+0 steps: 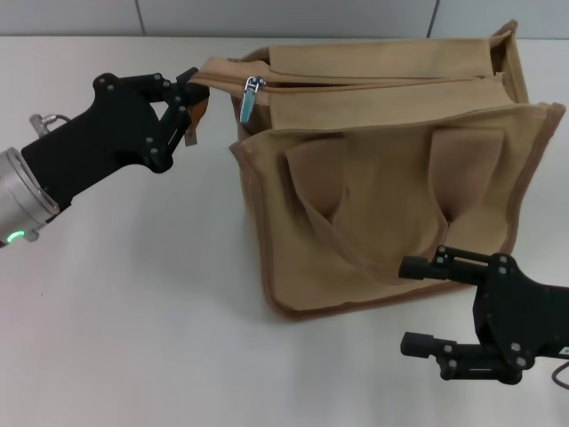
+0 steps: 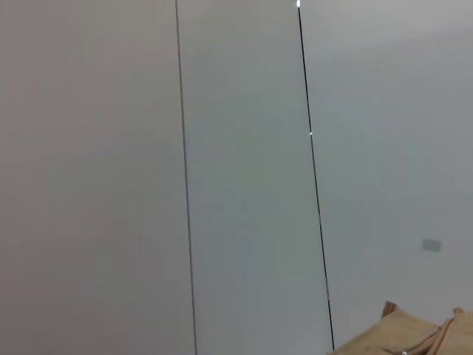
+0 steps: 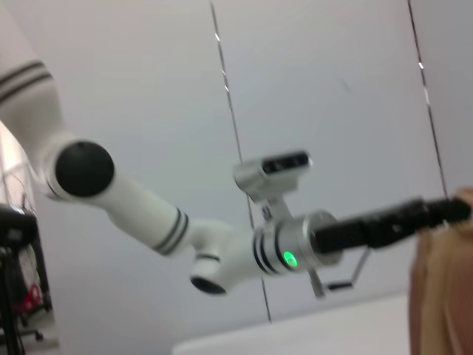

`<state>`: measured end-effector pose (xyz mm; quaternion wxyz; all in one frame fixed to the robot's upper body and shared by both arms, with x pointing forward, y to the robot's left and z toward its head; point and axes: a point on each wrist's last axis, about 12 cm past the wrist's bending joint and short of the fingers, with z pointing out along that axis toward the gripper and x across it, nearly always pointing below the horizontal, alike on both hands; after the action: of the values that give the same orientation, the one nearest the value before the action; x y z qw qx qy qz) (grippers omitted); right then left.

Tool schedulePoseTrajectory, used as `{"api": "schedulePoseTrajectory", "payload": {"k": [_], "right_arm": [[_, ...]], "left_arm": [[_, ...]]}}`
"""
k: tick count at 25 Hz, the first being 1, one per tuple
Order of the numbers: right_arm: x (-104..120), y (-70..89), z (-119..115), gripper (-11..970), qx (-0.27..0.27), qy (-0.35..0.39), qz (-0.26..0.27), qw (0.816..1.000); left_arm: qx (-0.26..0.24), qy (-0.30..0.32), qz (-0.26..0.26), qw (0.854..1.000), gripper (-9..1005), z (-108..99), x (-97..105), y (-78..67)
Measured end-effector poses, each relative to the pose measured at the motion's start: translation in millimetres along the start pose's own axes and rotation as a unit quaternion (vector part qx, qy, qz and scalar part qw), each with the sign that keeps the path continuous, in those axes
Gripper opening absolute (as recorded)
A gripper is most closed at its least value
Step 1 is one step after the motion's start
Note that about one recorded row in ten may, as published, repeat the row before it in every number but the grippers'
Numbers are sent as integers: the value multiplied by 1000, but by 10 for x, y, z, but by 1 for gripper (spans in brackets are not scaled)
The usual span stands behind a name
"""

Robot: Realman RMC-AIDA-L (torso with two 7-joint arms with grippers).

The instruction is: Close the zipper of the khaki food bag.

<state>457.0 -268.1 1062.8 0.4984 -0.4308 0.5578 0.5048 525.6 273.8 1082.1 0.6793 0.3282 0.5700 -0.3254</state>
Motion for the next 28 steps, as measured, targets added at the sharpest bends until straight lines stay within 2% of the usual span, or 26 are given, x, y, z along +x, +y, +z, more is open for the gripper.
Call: {"api": "schedulePoseTrajectory", "payload": {"k": [9, 15, 18, 20, 28], "right_arm": [[-188, -36, 36, 763, -6, -72, -18, 997], [-389, -172, 126, 762, -13, -125, 12, 992], [-544, -321, 191, 762, -18, -139, 48, 989], [-588, -366, 214, 762, -22, -138, 60, 988], [-968, -789, 422, 762, -22, -79, 152, 985]], "left_arm": [[2, 4, -5, 1000, 29, -4, -78, 113], [2, 5, -4, 1000, 31, 5, -82, 121], [3, 4, -7, 1000, 32, 7, -84, 121], [4, 3, -11, 1000, 32, 7, -87, 119], [7, -1, -19, 1000, 34, 24, -114, 126]]}}
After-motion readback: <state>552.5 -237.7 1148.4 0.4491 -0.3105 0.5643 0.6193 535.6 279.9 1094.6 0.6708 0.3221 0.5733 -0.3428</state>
